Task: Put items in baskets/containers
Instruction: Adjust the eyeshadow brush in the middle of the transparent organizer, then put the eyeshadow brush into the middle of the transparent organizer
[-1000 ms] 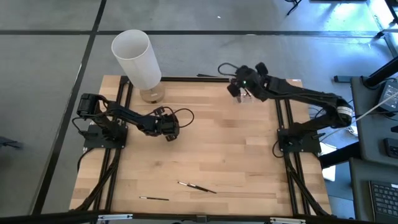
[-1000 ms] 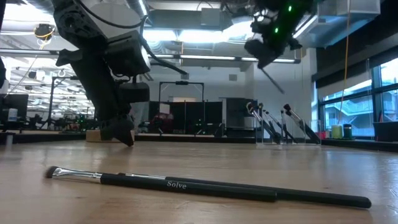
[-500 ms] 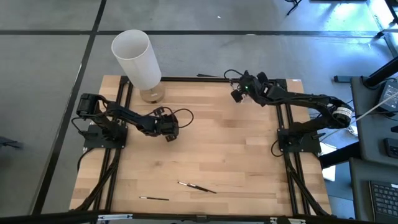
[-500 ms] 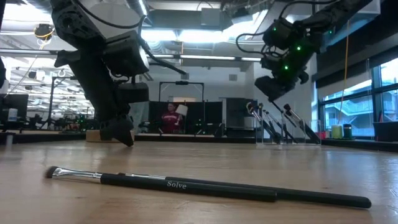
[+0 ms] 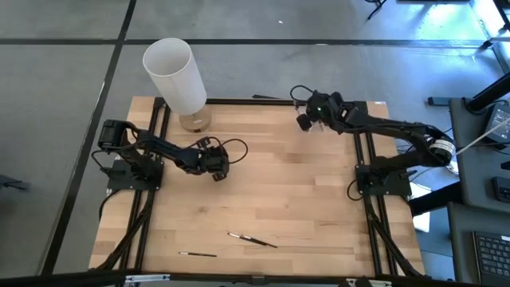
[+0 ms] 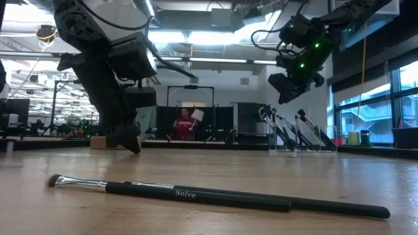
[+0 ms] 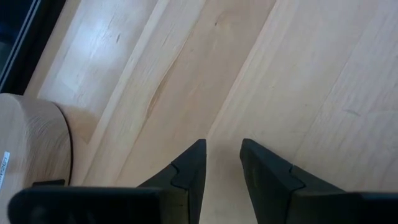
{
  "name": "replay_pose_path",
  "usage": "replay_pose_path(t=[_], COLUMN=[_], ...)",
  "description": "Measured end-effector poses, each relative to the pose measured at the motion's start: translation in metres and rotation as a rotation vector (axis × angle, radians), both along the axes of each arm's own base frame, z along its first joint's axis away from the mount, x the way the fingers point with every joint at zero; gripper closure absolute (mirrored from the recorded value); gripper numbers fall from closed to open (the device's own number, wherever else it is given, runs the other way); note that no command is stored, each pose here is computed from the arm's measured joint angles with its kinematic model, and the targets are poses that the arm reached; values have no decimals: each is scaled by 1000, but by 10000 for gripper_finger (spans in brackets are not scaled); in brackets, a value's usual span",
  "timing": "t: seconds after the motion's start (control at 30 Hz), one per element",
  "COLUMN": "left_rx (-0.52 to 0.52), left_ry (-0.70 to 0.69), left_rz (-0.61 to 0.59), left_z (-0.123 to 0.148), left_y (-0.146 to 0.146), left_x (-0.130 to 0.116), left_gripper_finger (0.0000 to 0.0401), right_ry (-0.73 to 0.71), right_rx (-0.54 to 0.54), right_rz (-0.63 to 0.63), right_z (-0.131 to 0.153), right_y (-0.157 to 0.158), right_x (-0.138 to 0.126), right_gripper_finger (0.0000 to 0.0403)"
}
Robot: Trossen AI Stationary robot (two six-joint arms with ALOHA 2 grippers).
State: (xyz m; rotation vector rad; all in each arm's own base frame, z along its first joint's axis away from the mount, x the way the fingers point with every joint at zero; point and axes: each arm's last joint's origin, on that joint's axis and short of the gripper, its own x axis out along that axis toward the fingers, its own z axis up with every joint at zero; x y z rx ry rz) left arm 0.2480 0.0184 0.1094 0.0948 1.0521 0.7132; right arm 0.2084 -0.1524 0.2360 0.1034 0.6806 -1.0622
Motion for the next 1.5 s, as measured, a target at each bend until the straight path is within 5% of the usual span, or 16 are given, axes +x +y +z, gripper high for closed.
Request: replay_pose_path(t=[0.13,0.3,0.6,0.8,1.13,1.5], left_rx=[-6,-10,-21,2,16,30], left_ry=[7,6,-25,-23,-6,-9], left_rz=[12,20,41,19,6,-12], left_z=[0,-1,-1,-1,-1,0], left_y=[0,0,-8,-15,-12,-10], left_x=[-1,-2,-2,-2,-2,0], left_gripper_finger=[299,299,299,299,299,299], right_ry=[-16,37,140,203,96,140], right_rx=[71,315,536,460,196,102], right_rz=[97,209,259,195,174,106], right_z=[12,33,-15,-31,-8,-5], right_y=[14,32,37,29,-1,-11], right_x=[-8,-26,-27,-21,-11,-15], right_gripper_finger=[300,332,397,382,395,398])
